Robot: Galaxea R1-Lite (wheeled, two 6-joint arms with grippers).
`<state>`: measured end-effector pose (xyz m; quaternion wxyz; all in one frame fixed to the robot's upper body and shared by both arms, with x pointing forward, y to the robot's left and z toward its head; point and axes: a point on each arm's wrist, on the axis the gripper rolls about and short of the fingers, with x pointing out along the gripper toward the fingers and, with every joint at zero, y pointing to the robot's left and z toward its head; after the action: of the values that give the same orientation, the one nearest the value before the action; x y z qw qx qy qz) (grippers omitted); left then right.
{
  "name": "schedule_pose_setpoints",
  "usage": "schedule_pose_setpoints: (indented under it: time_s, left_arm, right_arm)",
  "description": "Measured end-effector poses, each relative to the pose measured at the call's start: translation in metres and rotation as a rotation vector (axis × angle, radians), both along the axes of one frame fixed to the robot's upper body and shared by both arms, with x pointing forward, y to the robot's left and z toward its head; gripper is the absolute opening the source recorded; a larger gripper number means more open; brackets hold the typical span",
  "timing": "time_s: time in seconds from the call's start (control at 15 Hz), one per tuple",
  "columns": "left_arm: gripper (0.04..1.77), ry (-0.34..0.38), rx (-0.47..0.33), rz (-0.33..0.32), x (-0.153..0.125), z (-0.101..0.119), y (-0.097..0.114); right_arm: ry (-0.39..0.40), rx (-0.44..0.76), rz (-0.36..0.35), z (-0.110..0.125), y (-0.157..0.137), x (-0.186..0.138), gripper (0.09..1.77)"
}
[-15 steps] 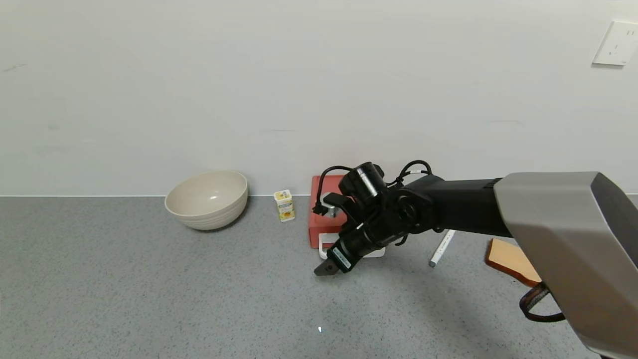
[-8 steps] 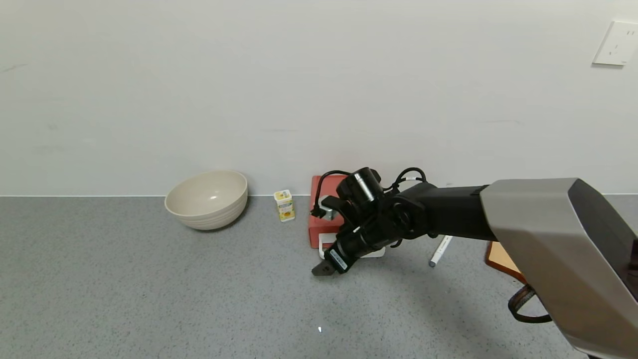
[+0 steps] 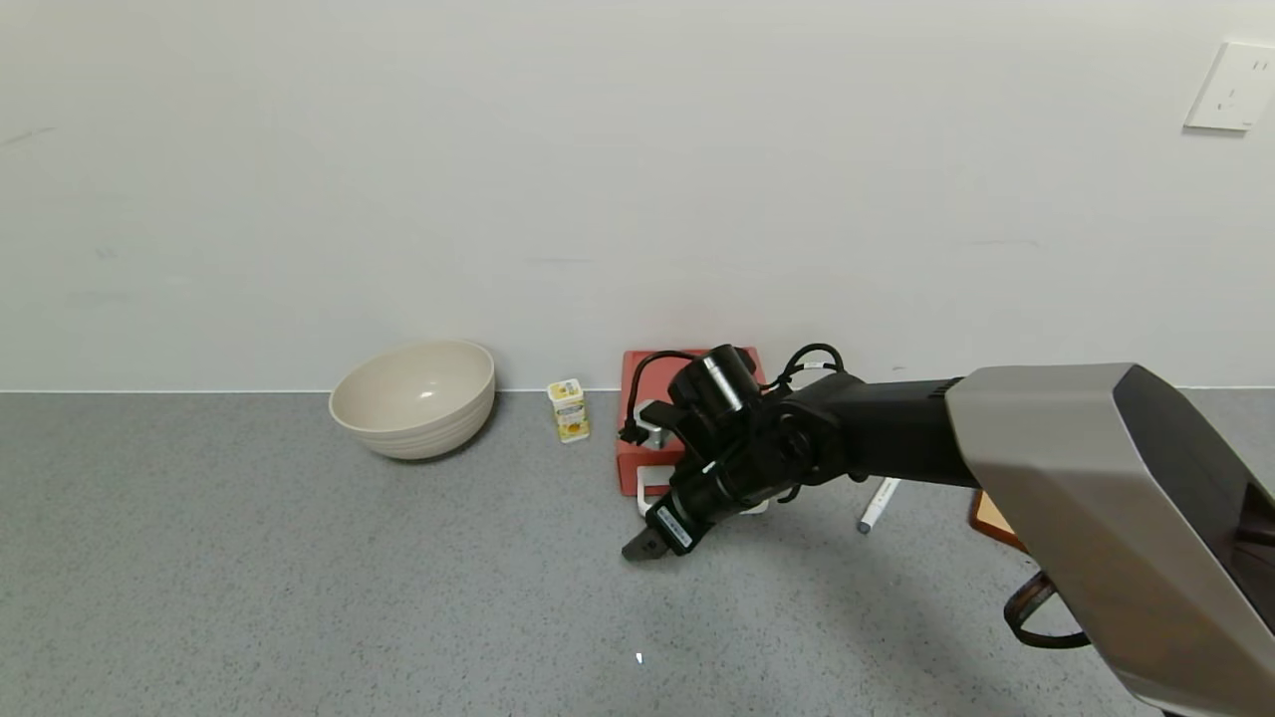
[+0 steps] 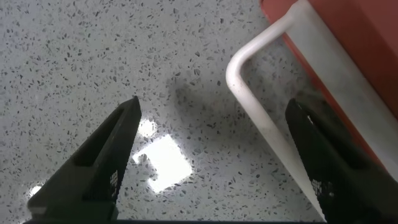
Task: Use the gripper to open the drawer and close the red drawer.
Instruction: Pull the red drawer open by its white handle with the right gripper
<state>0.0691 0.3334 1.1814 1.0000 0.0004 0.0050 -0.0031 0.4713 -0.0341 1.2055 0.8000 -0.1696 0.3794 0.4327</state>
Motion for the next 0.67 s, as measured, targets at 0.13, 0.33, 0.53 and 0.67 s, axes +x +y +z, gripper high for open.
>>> schedule_pose_setpoints:
  time_s: [0.13, 0.33, 0.53, 0.67]
  left_arm:
    - [1.72, 0.000, 0.000, 0.000, 0.000, 0.000, 0.000]
    - [1.72, 0.000, 0.000, 0.000, 0.000, 0.000, 0.000]
    - [1.72, 0.000, 0.000, 0.000, 0.000, 0.000, 0.000]
    - [1.72, 0.000, 0.000, 0.000, 0.000, 0.000, 0.000]
  right_arm:
    - [0.019, 0.001, -0.011, -0.001, 0.002, -0.002, 1.71]
    - [0.050, -0.018, -0.008, -0.003, 0.004, -0.008, 1.71]
    - [0.084, -0.034, -0.011, -0.003, 0.006, -0.013, 1.71]
    - [0.118, -0.041, -0.024, -0.002, 0.007, -0.019, 1.71]
